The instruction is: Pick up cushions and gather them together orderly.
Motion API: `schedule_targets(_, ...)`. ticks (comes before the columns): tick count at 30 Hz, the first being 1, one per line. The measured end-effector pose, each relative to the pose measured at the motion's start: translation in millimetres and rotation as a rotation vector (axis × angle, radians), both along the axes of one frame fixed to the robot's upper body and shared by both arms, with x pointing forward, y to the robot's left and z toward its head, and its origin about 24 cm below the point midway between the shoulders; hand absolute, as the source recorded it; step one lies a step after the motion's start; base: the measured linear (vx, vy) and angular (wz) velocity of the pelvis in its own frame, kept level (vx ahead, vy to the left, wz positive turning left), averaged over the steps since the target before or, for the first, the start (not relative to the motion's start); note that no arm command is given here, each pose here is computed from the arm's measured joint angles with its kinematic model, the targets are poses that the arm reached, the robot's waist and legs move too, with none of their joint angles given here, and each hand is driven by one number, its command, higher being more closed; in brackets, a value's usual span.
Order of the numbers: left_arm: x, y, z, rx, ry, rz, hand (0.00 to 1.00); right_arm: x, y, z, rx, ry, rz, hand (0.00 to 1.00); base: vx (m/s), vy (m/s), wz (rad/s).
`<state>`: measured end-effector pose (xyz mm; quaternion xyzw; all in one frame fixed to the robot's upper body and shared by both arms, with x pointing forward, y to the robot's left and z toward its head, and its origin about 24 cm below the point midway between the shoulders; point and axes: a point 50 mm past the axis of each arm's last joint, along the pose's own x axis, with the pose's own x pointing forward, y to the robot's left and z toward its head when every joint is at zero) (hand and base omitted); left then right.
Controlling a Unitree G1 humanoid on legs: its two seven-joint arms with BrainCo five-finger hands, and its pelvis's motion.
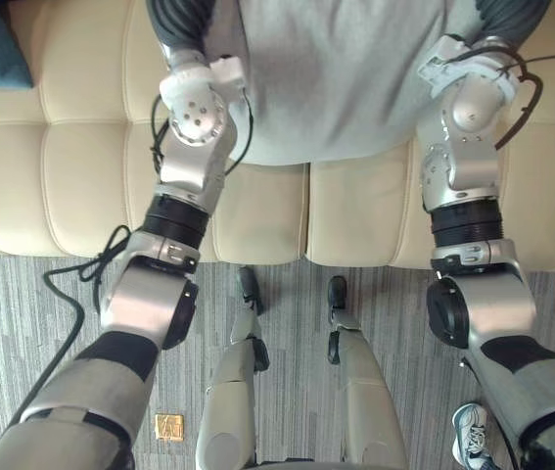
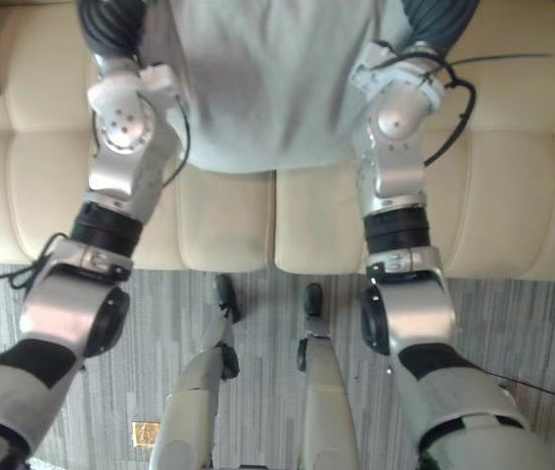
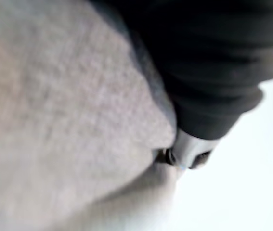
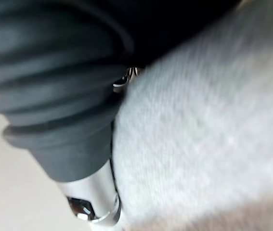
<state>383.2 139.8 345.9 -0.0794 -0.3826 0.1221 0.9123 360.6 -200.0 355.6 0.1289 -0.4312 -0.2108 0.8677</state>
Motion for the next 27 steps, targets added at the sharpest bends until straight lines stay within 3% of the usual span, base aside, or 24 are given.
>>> schedule_targets(7,-0.1,56.4,8.1,-0.044,0.019,0.064,0.00,-16.2,-70.7,10.9,0.047,-0.021,-0.084,0.00,0.03,-0.022,0.06)
schedule_targets(11,-15.2,97.5,-13.5,-0.103,-0.007,0.100,0.00,-22.5,-103.7,-25.0,0.027,0.063,-0.117,0.00,0.03,-0.061,0.07)
schedule_targets(14,-34.5,102.2,-52.2,-0.085,-0.021,0.081,0.00,-37.2,-115.2,-72.4,-0.008,0.137,-0.124,0.00,0.03,-0.052,0.16)
schedule_targets(17,-48.0,93.7,-133.4,-0.123,0.147,0.045,0.00,-53.7,-104.2,-127.5,-0.047,0.231,-0.074,0.00,0.05,-0.044,0.14)
schedule_targets(23,-112.0,38.5,-299.0,-0.238,0.623,-0.134,0.00,-97.7,-62.9,-260.0,0.040,0.538,0.119,0.00,0.08,-0.038,0.20)
schedule_targets(27,-163.2,25.8,-375.4,-0.165,0.944,-0.207,0.00,-141.0,-34.0,-355.8,0.140,0.870,0.237,0.00,0.06,-0.009,-0.03)
